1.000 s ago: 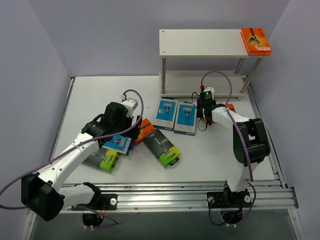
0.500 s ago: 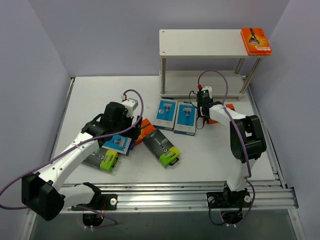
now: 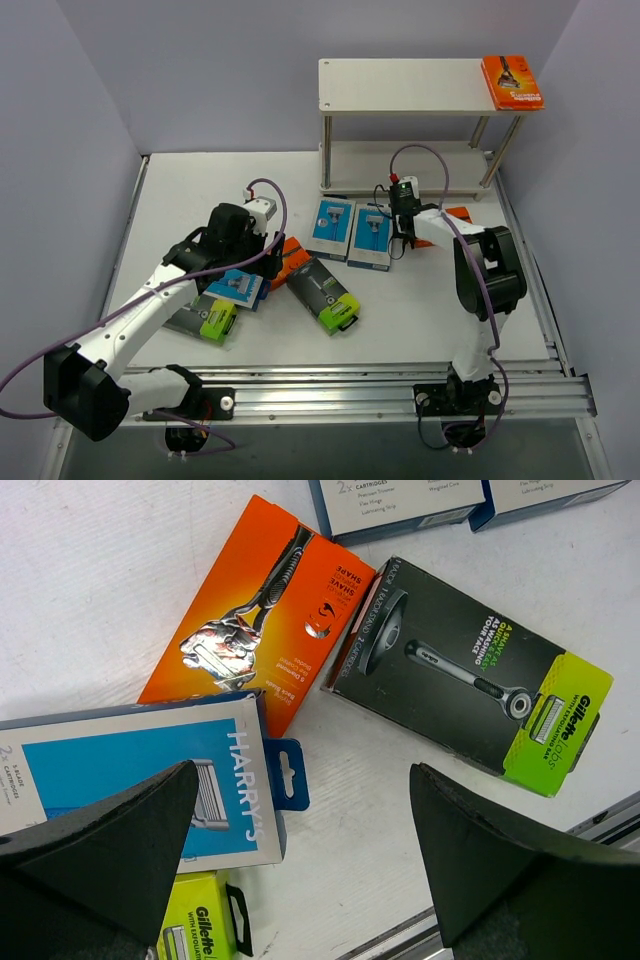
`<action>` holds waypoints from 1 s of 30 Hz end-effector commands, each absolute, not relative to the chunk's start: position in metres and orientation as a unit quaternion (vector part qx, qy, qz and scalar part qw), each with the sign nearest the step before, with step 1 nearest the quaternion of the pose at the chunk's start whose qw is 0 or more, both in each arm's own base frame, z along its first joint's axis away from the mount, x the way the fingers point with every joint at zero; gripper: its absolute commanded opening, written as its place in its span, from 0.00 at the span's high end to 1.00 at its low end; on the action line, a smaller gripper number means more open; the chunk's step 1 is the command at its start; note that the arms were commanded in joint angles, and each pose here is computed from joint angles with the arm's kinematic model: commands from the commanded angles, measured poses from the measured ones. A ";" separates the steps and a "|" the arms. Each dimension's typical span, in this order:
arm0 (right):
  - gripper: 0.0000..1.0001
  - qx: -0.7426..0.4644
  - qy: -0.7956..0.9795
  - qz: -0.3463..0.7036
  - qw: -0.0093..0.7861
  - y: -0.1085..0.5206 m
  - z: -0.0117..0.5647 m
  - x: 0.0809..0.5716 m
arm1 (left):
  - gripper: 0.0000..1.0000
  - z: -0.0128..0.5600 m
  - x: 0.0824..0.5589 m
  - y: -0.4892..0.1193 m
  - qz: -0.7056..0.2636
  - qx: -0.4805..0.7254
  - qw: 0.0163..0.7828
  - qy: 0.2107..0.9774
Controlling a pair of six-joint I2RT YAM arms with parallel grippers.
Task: Place and organize the shaving razors onto the shelf
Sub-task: Grab a shaving razor with the right arm
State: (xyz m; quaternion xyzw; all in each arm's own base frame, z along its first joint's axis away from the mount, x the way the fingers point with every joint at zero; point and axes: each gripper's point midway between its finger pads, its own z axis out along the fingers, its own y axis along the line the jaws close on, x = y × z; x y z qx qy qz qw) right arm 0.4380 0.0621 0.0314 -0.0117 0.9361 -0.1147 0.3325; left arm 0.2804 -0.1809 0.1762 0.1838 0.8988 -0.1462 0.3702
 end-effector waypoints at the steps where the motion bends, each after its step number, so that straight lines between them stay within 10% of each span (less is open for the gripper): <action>1: 0.76 -0.017 0.936 -0.121 0.331 0.064 0.035 0.443 | 0.04 0.199 0.293 -0.189 -0.163 0.182 0.399 0.884; 30: 0.85 -0.031 0.931 -0.166 0.325 0.054 0.034 0.451 | 0.04 0.196 0.295 -0.187 -0.172 0.178 0.388 0.888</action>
